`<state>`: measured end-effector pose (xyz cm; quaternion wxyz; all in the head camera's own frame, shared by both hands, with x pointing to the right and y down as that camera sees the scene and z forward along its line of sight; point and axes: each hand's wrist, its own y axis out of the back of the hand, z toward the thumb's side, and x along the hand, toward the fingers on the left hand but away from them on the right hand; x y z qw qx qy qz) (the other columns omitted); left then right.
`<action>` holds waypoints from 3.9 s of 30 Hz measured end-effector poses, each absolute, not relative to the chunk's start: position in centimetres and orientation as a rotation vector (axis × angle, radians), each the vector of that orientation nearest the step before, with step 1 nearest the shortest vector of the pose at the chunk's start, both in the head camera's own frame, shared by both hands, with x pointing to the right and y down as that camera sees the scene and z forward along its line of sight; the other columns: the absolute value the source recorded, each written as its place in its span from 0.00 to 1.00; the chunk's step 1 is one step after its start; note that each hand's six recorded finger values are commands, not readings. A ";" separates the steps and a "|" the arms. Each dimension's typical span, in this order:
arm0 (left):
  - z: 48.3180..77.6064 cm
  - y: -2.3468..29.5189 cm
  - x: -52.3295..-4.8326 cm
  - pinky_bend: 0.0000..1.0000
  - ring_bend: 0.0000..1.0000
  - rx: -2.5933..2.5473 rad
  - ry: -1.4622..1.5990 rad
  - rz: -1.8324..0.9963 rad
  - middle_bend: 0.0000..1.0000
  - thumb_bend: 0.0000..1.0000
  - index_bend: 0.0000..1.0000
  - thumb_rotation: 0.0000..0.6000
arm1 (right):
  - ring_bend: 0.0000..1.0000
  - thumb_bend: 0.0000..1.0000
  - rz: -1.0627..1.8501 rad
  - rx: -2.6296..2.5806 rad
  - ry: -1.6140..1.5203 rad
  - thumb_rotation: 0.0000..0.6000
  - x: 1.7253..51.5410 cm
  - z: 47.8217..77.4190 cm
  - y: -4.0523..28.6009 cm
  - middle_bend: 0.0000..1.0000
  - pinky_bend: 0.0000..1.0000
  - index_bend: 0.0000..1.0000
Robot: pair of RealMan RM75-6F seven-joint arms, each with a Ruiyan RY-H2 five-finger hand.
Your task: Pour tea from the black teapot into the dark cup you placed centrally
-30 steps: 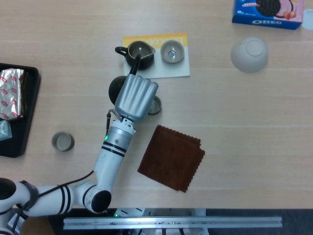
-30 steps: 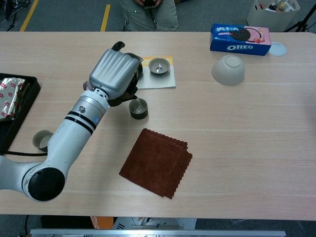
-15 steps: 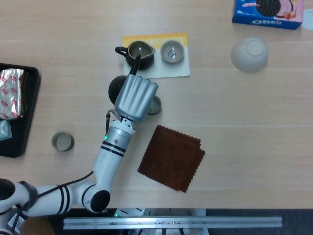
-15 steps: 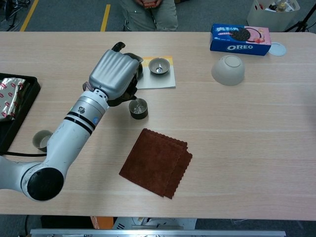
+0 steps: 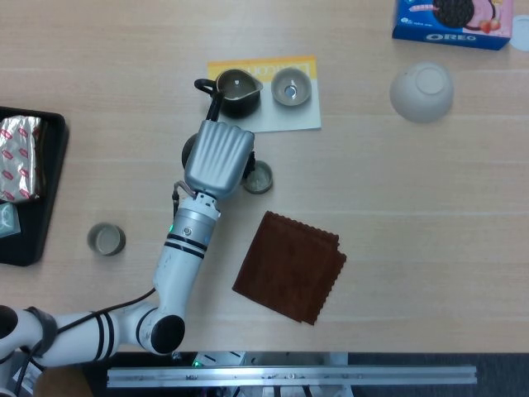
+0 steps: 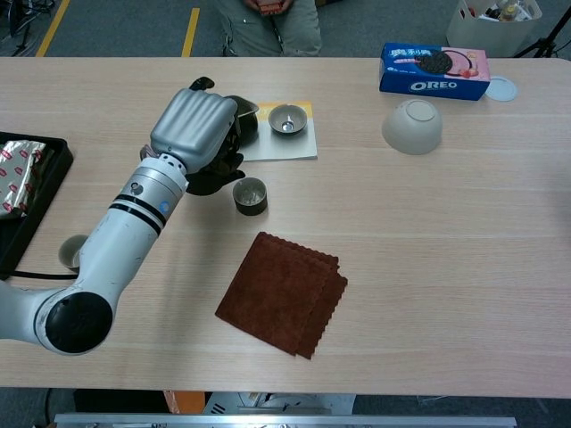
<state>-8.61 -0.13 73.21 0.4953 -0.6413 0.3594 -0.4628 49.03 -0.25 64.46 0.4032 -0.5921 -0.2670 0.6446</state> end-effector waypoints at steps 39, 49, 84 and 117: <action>74.8 -0.7 -16.8 0.13 0.74 -1.762 1.211 -1.088 0.95 0.30 0.94 1.00 | 0.00 0.29 1.635 -1.539 -0.686 1.00 48.4 65.0 0.5 0.10 0.00 0.06; 75.8 -0.2 -17.0 0.13 0.68 -1.742 1.155 -1.104 0.90 0.31 0.89 1.00 | 0.00 0.29 1.637 -1.548 -0.689 1.00 48.4 65.2 0.6 0.10 0.00 0.06; 78.5 -1.7 -21.4 0.13 0.61 -1.676 1.164 -1.240 0.83 0.30 0.85 1.00 | 0.00 0.29 1.652 -1.552 -0.692 1.00 48.6 65.2 0.9 0.10 0.00 0.06; 78.8 -2.0 -23.9 0.13 0.43 -1.731 1.242 -1.354 0.63 0.30 0.61 0.91 | 0.00 0.29 1.658 -1.554 -0.700 1.00 48.6 65.1 0.9 0.10 0.00 0.06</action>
